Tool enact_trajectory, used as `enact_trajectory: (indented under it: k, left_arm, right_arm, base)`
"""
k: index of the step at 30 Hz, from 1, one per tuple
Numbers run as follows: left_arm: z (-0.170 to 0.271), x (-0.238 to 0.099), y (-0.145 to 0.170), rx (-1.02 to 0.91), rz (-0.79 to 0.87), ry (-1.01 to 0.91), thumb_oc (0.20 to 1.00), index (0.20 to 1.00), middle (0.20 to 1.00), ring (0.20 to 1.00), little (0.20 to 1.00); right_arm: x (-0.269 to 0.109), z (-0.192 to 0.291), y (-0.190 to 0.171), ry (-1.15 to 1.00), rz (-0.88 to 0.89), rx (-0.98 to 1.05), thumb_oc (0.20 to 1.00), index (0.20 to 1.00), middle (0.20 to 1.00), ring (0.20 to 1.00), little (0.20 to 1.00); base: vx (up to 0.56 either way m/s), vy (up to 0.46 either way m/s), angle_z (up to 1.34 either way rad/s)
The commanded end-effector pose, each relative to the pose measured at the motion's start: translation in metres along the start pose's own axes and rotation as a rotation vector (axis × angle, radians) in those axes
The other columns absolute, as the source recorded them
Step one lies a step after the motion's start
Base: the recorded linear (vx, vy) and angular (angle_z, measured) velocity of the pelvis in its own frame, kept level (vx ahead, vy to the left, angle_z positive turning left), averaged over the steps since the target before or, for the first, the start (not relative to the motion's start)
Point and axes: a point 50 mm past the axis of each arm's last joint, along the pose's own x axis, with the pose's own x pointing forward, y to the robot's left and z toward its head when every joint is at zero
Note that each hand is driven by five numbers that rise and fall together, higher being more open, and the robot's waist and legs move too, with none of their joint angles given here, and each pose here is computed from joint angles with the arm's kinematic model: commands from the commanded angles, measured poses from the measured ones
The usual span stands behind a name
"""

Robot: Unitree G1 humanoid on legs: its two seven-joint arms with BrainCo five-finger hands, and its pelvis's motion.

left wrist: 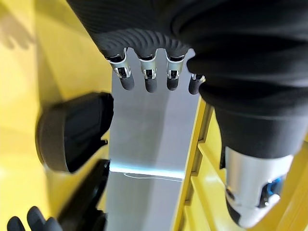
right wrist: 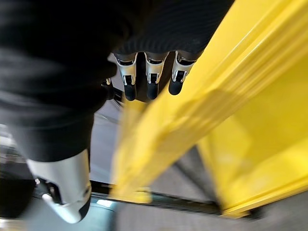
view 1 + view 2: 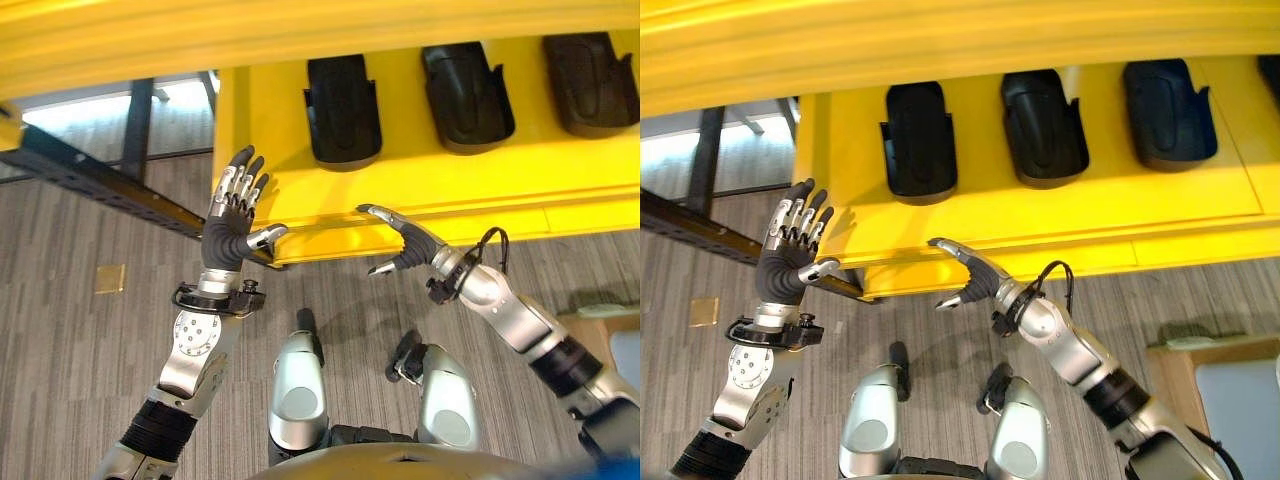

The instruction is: Move parts from the plastic box to the shelf.

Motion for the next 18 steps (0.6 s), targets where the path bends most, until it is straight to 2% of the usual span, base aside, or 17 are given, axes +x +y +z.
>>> enact_trajectory:
  k: [1, 9, 18]
  left_arm:
    - [0.008, -0.009, -0.011, -0.073, -0.106, -0.026, 1.0, 1.0, 1.0, 1.0, 1.0]
    - [0.002, -0.03, -0.022, -0.156, -0.303, 0.002, 1.0, 1.0, 1.0, 1.0, 1.0]
    - [-0.001, -0.039, -0.013, -0.122, -0.232, 0.036, 1.0, 1.0, 1.0, 1.0, 1.0]
  right_arm:
    - [0.003, 0.024, -0.018, -0.175, -0.077, 0.143, 1.0, 1.0, 1.0, 1.0, 1.0]
    - [-0.042, -0.002, -0.027, -0.094, -0.255, 0.233, 1.0, 1.0, 1.0, 1.0, 1.0]
    - [-0.061, -0.014, -0.036, -0.088, -0.478, 0.316, 1.0, 1.0, 1.0, 1.0, 1.0]
  base:
    - [-0.01, 0.062, -0.09]
    - [-0.02, 0.1, -0.1]
    - [0.0, 0.068, -0.05]
